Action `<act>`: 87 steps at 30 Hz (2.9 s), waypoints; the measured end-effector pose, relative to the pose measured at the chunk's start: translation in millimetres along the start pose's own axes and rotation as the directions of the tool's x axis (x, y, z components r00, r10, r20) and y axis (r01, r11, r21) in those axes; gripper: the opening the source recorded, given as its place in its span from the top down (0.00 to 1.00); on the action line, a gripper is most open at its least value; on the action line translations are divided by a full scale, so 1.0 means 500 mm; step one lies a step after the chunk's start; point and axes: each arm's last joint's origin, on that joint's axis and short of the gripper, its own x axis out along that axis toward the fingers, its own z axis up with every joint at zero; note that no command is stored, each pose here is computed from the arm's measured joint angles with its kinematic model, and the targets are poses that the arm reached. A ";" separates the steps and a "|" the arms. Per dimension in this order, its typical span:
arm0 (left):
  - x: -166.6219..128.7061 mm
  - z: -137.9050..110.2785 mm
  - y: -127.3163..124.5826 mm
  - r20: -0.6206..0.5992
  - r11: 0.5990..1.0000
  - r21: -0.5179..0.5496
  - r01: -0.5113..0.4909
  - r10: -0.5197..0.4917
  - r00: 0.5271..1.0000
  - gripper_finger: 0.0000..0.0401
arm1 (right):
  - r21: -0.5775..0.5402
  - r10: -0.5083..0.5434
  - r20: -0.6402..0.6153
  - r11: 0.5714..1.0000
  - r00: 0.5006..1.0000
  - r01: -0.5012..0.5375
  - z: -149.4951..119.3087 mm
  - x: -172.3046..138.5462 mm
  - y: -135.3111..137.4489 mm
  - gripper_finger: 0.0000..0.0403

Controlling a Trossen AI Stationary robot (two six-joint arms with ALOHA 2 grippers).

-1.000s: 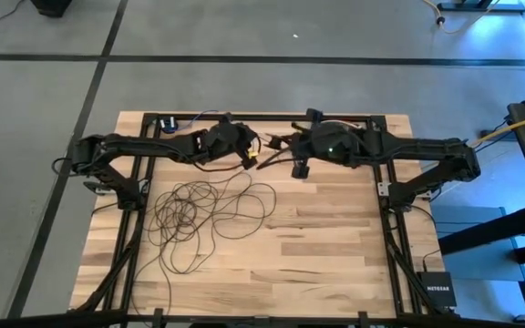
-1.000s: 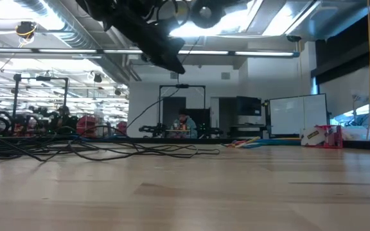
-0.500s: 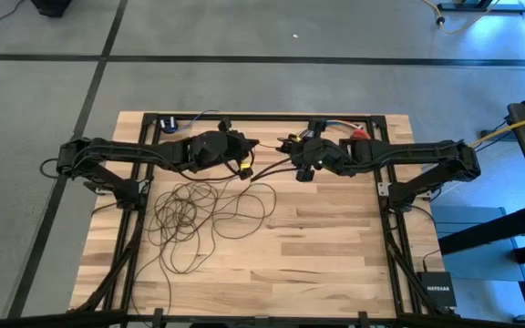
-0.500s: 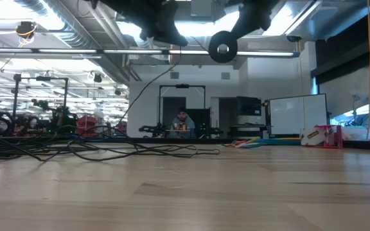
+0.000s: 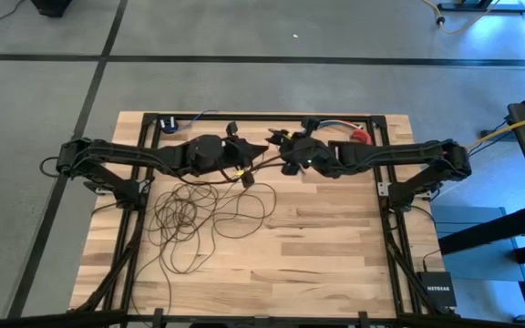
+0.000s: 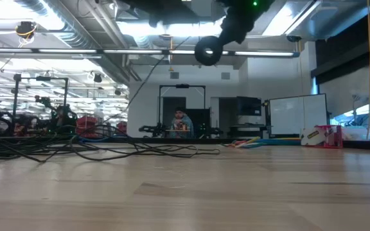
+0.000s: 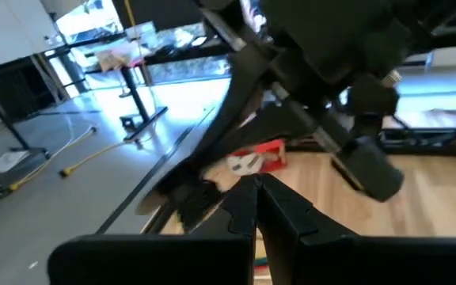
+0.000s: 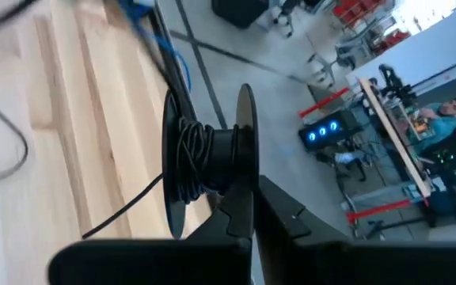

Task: Coiling cords

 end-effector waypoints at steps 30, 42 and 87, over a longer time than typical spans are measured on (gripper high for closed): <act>0.035 -0.018 0.024 -0.007 0.999 0.024 -0.047 0.047 0.999 1.00 | 0.213 0.033 0.443 0.967 0.896 -0.140 0.079 -0.071 -0.084 0.99; 0.039 -0.031 0.033 -0.050 0.998 0.027 -0.050 0.051 0.997 1.00 | 0.222 0.140 0.410 0.943 0.901 -0.248 0.067 -0.098 -0.101 0.99; 0.063 -0.084 0.032 -0.191 0.998 0.041 0.037 -0.029 0.981 0.85 | 0.220 0.146 0.439 0.939 0.887 -0.263 0.073 -0.105 -0.109 0.99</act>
